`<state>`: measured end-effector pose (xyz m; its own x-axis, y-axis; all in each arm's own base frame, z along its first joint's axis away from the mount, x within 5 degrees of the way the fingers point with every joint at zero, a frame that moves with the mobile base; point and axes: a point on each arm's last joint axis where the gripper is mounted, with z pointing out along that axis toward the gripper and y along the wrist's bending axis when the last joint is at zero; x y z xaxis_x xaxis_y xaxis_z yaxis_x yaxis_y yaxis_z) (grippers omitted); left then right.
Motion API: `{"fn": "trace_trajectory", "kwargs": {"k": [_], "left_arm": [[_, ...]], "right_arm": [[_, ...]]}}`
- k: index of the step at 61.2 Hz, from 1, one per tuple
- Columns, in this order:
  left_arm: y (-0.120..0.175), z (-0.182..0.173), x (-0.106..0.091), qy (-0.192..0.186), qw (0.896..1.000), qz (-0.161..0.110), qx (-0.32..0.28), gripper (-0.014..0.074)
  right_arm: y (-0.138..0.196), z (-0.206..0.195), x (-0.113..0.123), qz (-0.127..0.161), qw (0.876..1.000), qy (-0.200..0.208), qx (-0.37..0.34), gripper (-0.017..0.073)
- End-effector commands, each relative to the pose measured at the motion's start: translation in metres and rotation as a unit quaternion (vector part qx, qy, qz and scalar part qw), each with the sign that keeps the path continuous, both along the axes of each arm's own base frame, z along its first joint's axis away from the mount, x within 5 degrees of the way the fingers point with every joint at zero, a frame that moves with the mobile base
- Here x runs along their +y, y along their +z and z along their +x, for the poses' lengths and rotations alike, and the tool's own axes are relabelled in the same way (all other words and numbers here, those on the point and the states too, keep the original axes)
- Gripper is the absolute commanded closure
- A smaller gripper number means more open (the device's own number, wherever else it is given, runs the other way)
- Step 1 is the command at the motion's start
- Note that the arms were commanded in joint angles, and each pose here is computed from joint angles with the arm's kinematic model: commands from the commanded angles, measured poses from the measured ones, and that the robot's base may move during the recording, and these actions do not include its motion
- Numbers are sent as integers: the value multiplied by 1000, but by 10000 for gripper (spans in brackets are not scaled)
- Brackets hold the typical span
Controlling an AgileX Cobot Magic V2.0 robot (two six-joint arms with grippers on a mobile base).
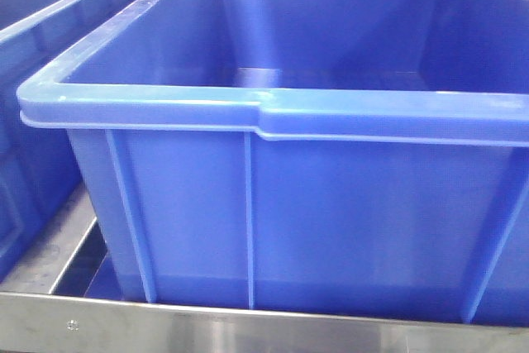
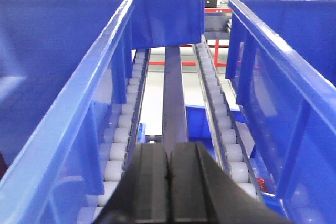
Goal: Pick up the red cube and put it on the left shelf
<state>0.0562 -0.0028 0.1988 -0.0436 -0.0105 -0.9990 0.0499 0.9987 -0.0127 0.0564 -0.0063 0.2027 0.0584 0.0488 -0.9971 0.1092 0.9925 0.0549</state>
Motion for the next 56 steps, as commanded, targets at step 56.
{"fn": "trace_trajectory", "kwargs": {"k": [56], "left_arm": [[1,0,0,0,999,-5,-40,492]], "right_arm": [[14,-4,0,-12,998,-5,-57,504]]}}
